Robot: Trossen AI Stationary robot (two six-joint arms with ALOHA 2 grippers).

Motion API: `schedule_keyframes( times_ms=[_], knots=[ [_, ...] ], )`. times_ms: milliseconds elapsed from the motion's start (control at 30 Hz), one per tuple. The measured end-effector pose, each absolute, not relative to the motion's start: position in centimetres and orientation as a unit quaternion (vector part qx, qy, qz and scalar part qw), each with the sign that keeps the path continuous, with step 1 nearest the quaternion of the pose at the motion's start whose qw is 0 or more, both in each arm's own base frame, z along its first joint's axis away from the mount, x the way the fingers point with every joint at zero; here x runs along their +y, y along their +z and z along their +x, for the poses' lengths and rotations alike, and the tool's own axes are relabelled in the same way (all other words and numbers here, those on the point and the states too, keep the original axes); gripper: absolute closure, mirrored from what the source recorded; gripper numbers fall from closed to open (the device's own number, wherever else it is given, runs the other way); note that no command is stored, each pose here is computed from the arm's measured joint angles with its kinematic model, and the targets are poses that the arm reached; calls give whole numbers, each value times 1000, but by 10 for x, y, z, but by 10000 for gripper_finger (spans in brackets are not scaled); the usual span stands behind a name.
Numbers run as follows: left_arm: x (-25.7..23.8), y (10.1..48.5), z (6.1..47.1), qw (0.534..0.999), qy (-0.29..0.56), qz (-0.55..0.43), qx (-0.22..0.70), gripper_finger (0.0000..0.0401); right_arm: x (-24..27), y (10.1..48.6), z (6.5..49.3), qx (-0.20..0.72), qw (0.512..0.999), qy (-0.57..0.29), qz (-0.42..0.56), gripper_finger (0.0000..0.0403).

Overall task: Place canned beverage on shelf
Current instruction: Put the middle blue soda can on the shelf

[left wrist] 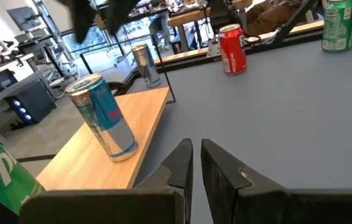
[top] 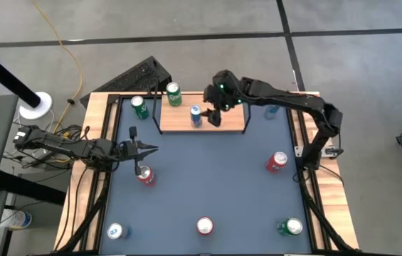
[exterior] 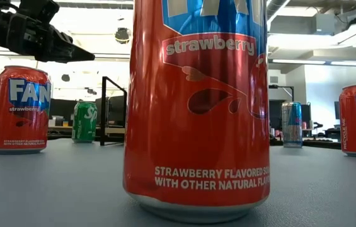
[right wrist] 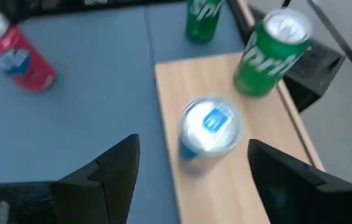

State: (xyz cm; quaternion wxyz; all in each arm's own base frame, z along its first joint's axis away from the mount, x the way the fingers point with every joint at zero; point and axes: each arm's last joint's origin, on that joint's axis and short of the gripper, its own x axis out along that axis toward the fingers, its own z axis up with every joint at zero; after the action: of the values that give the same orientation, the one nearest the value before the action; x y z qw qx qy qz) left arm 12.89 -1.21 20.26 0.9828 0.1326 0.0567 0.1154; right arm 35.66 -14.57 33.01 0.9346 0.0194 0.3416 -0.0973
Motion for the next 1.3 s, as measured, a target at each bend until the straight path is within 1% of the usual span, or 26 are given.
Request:
schedule_keyframes(
  times_ms=[133,300,367,400,567,700,900,1067,1300],
  knots=[
    [-12,201,129,982,115,136,67,378,-163,322,360,328,942,-73,9,117],
    [-12,201,129,982,115,135,66,378,-163,306,366,343,939,9,-29,117],
    [-12,201,129,982,115,135,64,378,-162,301,374,326,943,42,-43,117],
    [-12,201,129,982,115,135,64,378,-163,301,375,322,944,44,-51,117],
    [-12,201,129,982,115,135,66,378,-167,306,380,284,955,42,-77,117],
    [-12,200,129,982,114,136,68,378,-165,311,378,275,956,49,-85,117],
    [-12,200,129,982,111,136,67,378,-175,302,379,290,952,28,-88,117],
    [-12,201,129,982,111,136,67,378,-179,304,378,296,947,-3,-125,117],
    [-12,200,129,982,112,136,67,378,-173,307,383,284,953,-15,-110,117]
  ],
)
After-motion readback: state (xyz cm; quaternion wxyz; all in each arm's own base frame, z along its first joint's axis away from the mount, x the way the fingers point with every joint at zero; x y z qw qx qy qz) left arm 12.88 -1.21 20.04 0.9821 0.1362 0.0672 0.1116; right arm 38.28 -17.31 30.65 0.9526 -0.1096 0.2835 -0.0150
